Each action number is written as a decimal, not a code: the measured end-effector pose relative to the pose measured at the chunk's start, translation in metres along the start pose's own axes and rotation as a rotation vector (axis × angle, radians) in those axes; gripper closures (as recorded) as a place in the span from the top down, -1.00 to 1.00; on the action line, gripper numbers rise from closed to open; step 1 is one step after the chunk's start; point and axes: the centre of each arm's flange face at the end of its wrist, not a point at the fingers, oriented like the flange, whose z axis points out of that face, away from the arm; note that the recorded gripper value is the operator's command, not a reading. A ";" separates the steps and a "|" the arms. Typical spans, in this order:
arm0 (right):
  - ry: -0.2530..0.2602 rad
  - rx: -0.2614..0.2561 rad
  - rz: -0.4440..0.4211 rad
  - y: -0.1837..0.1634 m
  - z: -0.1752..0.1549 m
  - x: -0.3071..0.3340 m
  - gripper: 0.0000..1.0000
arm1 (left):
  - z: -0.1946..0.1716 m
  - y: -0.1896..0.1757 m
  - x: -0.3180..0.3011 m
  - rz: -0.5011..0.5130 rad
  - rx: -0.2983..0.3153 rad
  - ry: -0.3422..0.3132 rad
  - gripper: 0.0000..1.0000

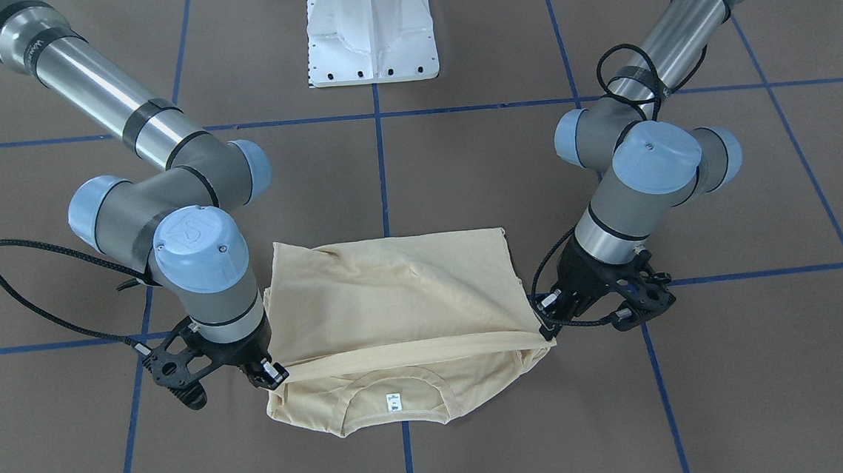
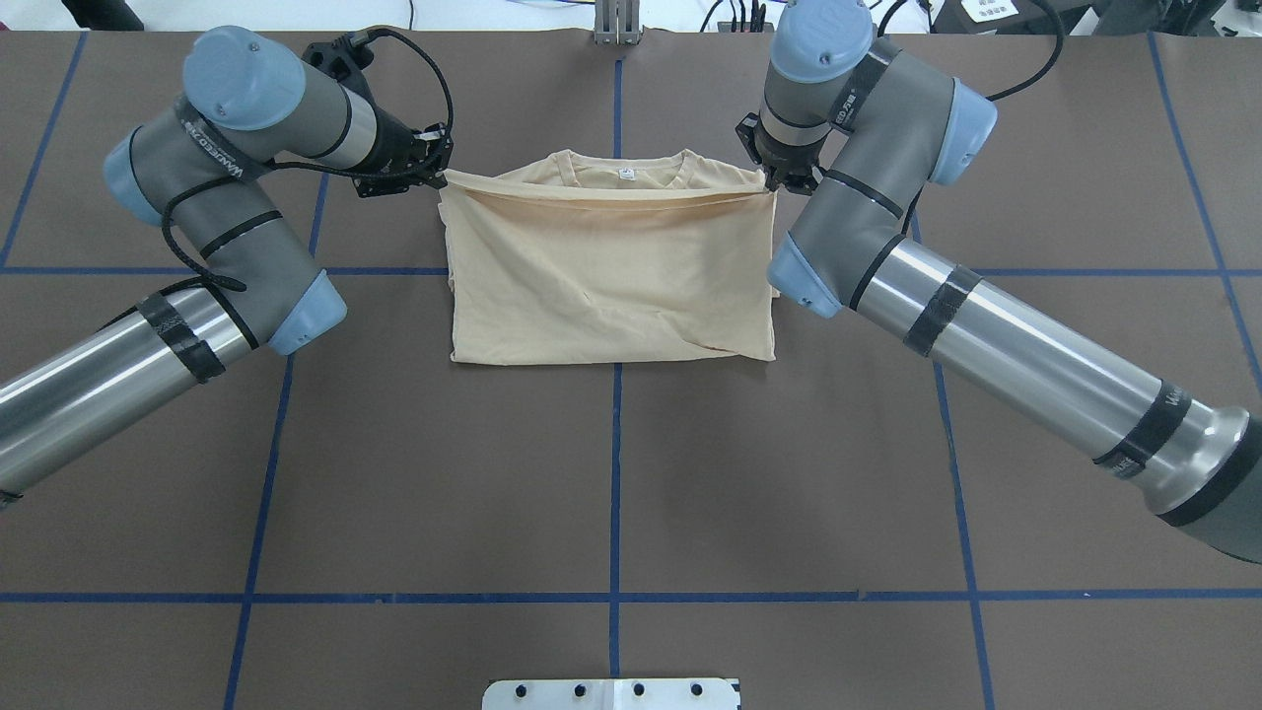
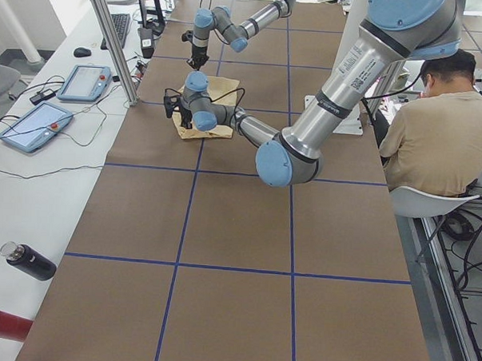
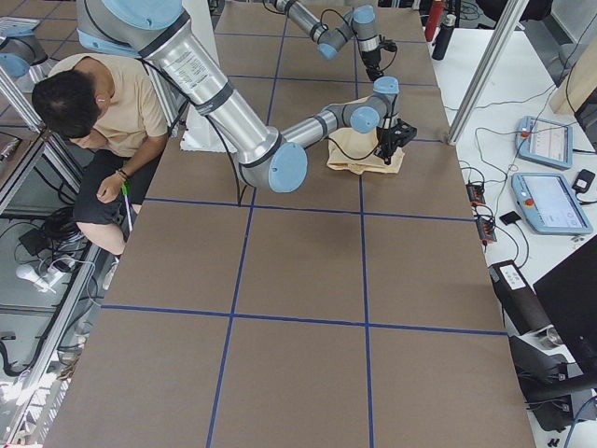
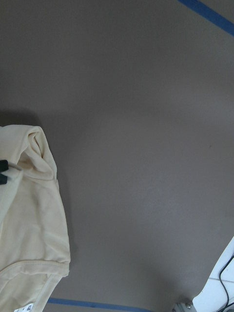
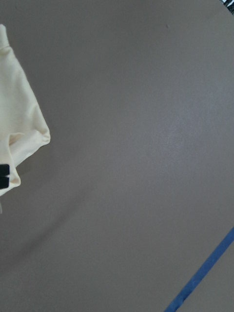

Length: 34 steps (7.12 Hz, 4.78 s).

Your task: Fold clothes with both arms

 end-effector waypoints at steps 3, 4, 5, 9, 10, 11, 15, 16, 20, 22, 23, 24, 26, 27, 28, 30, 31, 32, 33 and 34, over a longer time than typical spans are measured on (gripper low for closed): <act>-0.001 0.043 -0.034 -0.010 0.020 -0.005 -1.00 | 0.021 -0.009 -0.003 0.004 0.019 0.005 -0.94; 0.001 0.054 -0.040 -0.010 0.023 -0.007 -1.00 | 0.025 -0.010 -0.007 0.005 0.020 0.007 -0.63; 0.003 0.058 -0.045 -0.010 0.024 -0.010 -0.40 | 0.027 -0.010 -0.009 0.004 0.020 0.004 -0.04; -0.044 0.088 -0.054 -0.004 0.001 -0.030 0.98 | 0.023 -0.015 -0.010 0.013 0.028 0.031 0.24; -0.079 0.084 -0.054 0.001 -0.019 -0.029 0.98 | 0.015 -0.026 -0.012 0.024 0.042 0.040 0.24; -0.117 0.070 -0.052 0.013 -0.040 -0.003 0.98 | 0.006 -0.039 -0.015 0.049 0.057 0.044 0.24; -0.233 0.090 -0.028 0.140 -0.078 0.153 0.98 | -0.001 -0.050 -0.030 0.075 0.070 0.036 0.28; -0.235 0.129 -0.040 0.165 -0.065 0.162 0.98 | -0.001 -0.050 -0.034 0.074 0.070 0.033 0.28; -0.188 0.188 -0.066 0.196 -0.019 0.174 0.32 | 0.002 -0.049 -0.043 0.070 0.067 0.024 0.29; -0.181 0.192 -0.060 0.196 -0.014 0.175 0.26 | 0.003 -0.047 -0.045 0.069 0.066 0.021 0.29; -0.184 0.196 -0.053 0.192 -0.015 0.172 -0.38 | 0.005 -0.046 -0.049 0.069 0.065 0.019 0.29; -0.189 0.199 -0.047 0.189 -0.017 0.169 -0.99 | 0.006 -0.046 -0.053 0.070 0.065 0.022 0.29; -0.194 0.200 -0.043 0.186 -0.020 0.166 -1.00 | 0.006 -0.045 -0.058 0.071 0.065 0.024 0.29; -0.196 0.197 -0.043 0.187 -0.021 0.165 -1.00 | 0.007 -0.045 -0.059 0.071 0.065 0.023 0.29; -0.198 0.195 -0.042 0.186 -0.022 0.165 -1.00 | 0.007 -0.045 -0.059 0.072 0.065 0.023 0.29; -0.203 0.192 -0.042 0.185 -0.025 0.163 -1.00 | 0.007 -0.044 -0.059 0.072 0.064 0.023 0.29; -0.208 0.189 -0.041 0.183 -0.029 0.162 -1.00 | 0.007 -0.044 -0.059 0.072 0.064 0.024 0.29; -0.215 0.178 -0.039 0.182 -0.036 0.162 -1.00 | 0.007 -0.044 -0.059 0.073 0.064 0.025 0.29; -0.219 0.163 -0.036 0.180 -0.045 0.165 -1.00 | 0.006 -0.044 -0.058 0.074 0.065 0.027 0.29; -0.213 0.156 -0.034 0.178 -0.051 0.174 -1.00 | 0.003 -0.042 -0.058 0.077 0.062 0.034 0.29</act>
